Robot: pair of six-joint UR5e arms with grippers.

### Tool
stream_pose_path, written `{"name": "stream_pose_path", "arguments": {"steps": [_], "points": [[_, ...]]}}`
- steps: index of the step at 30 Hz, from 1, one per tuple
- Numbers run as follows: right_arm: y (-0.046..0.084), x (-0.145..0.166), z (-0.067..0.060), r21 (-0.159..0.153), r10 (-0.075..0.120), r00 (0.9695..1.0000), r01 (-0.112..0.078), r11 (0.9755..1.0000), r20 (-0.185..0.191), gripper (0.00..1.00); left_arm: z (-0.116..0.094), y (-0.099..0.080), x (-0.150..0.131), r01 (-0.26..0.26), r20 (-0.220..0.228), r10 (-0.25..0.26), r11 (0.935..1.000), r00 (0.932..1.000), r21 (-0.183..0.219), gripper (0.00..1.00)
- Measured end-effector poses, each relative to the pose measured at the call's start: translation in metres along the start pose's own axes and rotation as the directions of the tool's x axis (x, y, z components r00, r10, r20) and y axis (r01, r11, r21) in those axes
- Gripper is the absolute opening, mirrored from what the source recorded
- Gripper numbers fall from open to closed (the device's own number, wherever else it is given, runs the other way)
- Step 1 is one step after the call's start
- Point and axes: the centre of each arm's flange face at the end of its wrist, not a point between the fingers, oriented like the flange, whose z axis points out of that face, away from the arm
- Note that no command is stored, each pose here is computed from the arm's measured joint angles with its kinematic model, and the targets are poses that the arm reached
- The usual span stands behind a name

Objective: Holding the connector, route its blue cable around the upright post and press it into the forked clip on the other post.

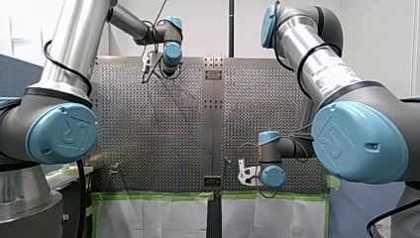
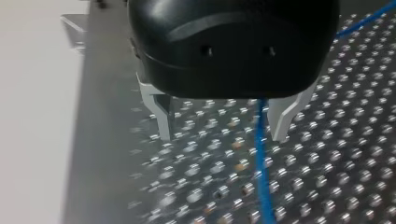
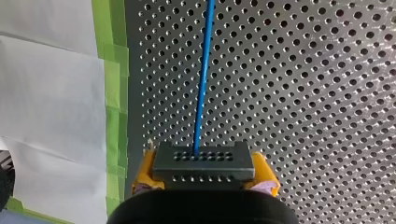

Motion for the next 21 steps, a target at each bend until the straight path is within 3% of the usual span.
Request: {"name": "stream_pose_path", "arguments": {"steps": [8, 21], "points": [[0.000, 0.000, 0.000, -0.001, 0.000, 1.0000, 0.000, 1.0000, 0.000, 0.00, 0.000, -0.013, 0.024, -0.040, -0.029, 0.040, 0.9991, 0.9988, 0.015, 1.00], [0.000, -0.001, 0.000, -0.001, 0.000, 1.0000, 0.000, 1.0000, 0.002, 0.00, -0.006, -0.017, 0.059, -0.102, -0.046, 0.102, 0.9947, 0.9937, -0.006, 1.00]]}}
